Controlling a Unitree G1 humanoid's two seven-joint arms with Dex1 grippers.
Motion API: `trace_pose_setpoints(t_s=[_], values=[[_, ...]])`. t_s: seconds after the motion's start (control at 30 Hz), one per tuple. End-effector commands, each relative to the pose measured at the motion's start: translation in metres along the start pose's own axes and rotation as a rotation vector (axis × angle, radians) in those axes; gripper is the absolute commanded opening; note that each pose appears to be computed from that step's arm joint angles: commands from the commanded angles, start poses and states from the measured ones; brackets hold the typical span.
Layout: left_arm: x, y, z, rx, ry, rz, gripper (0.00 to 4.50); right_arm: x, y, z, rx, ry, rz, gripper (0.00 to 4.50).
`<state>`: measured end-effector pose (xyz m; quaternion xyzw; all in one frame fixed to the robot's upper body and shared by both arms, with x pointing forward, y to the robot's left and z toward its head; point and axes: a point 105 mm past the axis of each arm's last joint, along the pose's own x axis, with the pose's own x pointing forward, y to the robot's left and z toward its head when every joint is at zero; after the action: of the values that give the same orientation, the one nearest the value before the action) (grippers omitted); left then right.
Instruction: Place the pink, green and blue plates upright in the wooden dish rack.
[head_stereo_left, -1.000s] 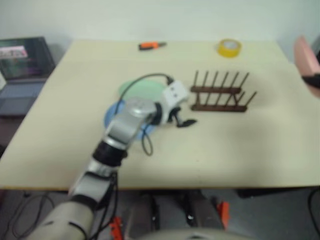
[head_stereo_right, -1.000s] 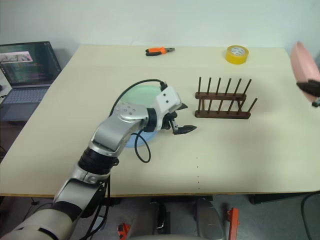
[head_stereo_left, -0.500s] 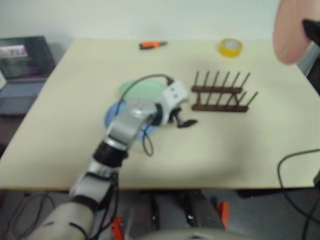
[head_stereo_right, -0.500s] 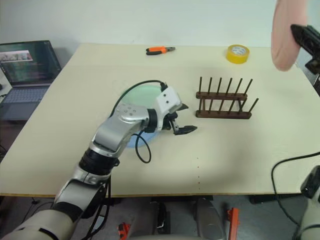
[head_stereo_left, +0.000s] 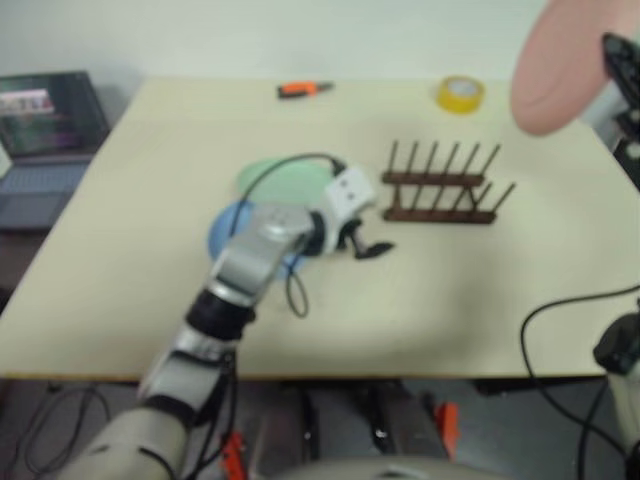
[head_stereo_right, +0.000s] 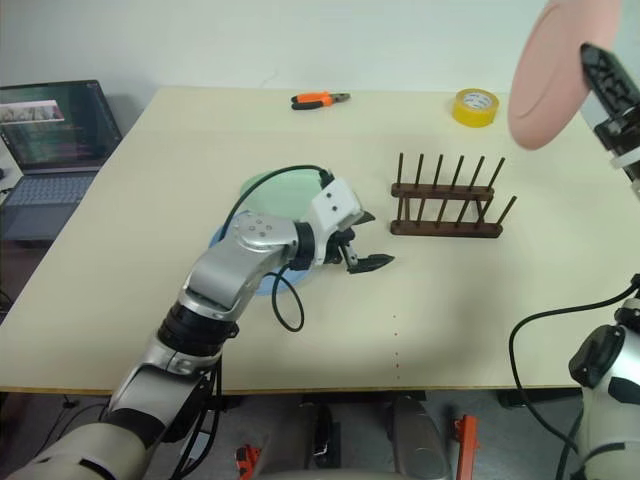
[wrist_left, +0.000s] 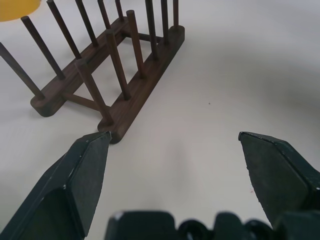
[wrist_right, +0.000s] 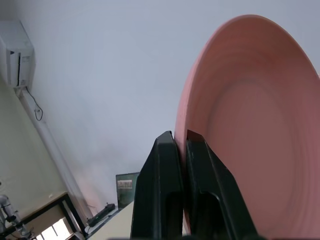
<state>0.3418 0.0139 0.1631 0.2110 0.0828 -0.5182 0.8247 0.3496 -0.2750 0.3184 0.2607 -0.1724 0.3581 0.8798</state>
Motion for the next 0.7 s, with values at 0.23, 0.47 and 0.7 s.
trace_pose_setpoints(t_s=[0.23, 0.47, 0.7], values=[[-0.002, -0.008, 0.011, 0.028, -0.031, -0.010, 4.50, 0.002, 0.006, -0.007, -0.009, 0.037, -0.004, 0.02], [-0.001, -0.009, 0.011, 0.024, -0.029, -0.010, 4.50, 0.000, -0.005, -0.015, -0.018, 0.070, -0.058, 0.02], [-0.002, -0.010, 0.010, 0.024, -0.023, -0.008, 4.50, -0.002, -0.007, -0.017, -0.012, 0.072, -0.064, 0.02]])
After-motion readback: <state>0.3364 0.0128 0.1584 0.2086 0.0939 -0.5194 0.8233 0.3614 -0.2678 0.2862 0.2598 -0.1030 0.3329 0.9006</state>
